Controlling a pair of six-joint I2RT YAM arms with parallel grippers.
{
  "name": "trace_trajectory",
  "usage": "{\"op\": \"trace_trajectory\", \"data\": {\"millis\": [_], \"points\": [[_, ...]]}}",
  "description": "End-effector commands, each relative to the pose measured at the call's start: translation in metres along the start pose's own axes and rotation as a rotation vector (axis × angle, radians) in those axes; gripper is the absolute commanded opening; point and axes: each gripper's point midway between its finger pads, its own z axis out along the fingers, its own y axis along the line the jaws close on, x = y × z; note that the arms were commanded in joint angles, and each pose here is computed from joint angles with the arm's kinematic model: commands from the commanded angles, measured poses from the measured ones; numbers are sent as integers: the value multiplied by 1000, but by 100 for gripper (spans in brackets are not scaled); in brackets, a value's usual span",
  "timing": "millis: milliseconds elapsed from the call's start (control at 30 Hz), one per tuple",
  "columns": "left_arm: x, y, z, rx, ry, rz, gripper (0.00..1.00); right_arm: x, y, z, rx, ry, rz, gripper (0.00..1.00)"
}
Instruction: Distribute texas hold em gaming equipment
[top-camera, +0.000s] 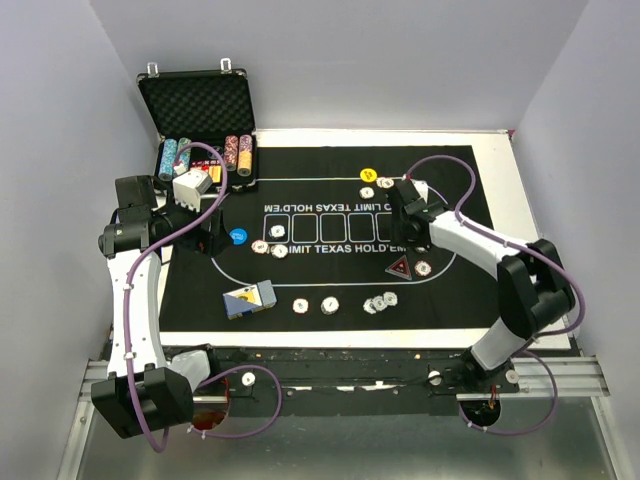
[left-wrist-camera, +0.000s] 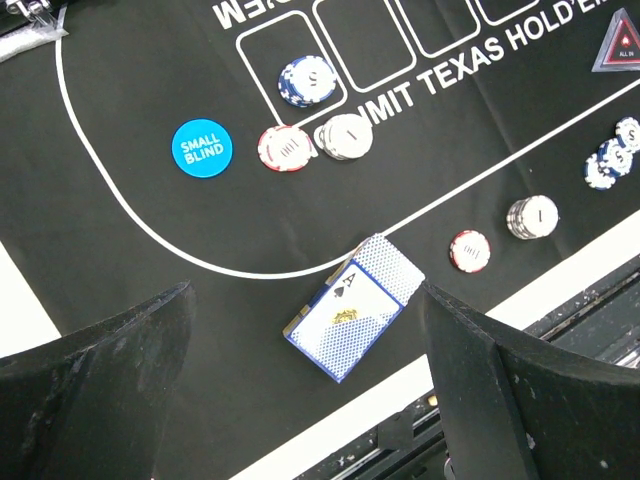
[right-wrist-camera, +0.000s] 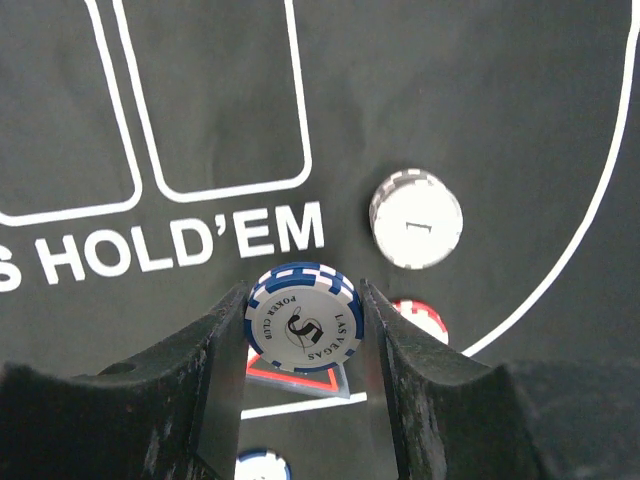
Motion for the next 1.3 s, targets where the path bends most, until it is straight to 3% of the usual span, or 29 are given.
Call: {"op": "trace_trajectory", "data": {"millis": [0,167,333,633,967,1133,1267], "points": [[0,0,-6,-13,-7,25,99,-18,6,15,3,-32,-4,23],[1,0,-4,-4,-2,22,99,-13,12,31,2,-5,-3,30],[4,1,-3,-7,7,30,99,-8,14,35,-2,8,-1,51],[8,0,-3,-3,16,30,99,-24,18,21,-29,-23,10,74],[19,-2,-1,18,46,41,99,-39,48,2,-164,-58,-3,69],[55,-14,0,98,148,111,99,-39,101,-33,-293,-107,-80,69],[100,-23,2,185,255,196,99,-29,119,-49,-348,-101,-99,70]]}}
